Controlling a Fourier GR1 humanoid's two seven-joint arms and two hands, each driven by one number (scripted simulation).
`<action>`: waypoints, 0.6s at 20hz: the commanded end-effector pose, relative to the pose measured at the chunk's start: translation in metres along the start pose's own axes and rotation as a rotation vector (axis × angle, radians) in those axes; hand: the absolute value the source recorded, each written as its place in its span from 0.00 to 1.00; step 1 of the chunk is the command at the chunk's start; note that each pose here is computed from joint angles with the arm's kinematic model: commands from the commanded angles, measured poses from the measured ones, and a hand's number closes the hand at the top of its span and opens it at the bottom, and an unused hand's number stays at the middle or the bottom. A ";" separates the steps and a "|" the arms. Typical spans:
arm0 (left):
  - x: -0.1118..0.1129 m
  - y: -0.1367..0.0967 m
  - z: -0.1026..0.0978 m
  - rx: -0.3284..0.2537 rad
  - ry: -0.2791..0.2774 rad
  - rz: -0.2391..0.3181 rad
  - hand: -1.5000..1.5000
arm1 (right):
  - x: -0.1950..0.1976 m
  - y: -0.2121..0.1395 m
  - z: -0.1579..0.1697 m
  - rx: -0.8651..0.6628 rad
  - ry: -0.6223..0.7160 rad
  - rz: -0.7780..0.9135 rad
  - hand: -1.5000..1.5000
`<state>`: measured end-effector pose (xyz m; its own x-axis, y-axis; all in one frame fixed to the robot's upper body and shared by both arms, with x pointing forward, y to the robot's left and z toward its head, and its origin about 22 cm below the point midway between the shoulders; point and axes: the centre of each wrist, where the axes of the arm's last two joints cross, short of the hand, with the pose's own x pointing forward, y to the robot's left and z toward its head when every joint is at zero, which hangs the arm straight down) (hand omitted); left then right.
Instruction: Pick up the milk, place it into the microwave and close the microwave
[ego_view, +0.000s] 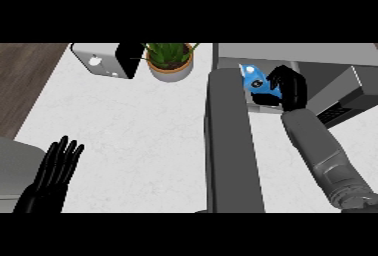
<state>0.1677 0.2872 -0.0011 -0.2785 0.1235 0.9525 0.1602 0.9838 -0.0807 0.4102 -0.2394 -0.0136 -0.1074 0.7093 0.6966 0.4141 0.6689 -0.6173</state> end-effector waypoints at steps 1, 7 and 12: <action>0.008 0.003 -0.006 -0.016 0.026 -0.066 0.00 | 0.008 -0.007 -0.015 -0.116 0.031 0.071 1.00; -0.007 -0.004 0.000 -0.041 0.018 -0.093 0.00 | -0.003 -0.023 -0.021 -0.120 0.006 0.203 0.00; -0.001 -0.004 -0.011 -0.058 0.015 -0.090 0.00 | -0.005 -0.022 -0.018 -0.095 0.005 0.233 0.00</action>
<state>0.1748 0.2825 -0.0020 -0.2761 0.0399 0.9603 0.1812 0.9834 0.0112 0.4214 -0.2567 0.0065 -0.0033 0.8156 0.5787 0.5063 0.5004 -0.7023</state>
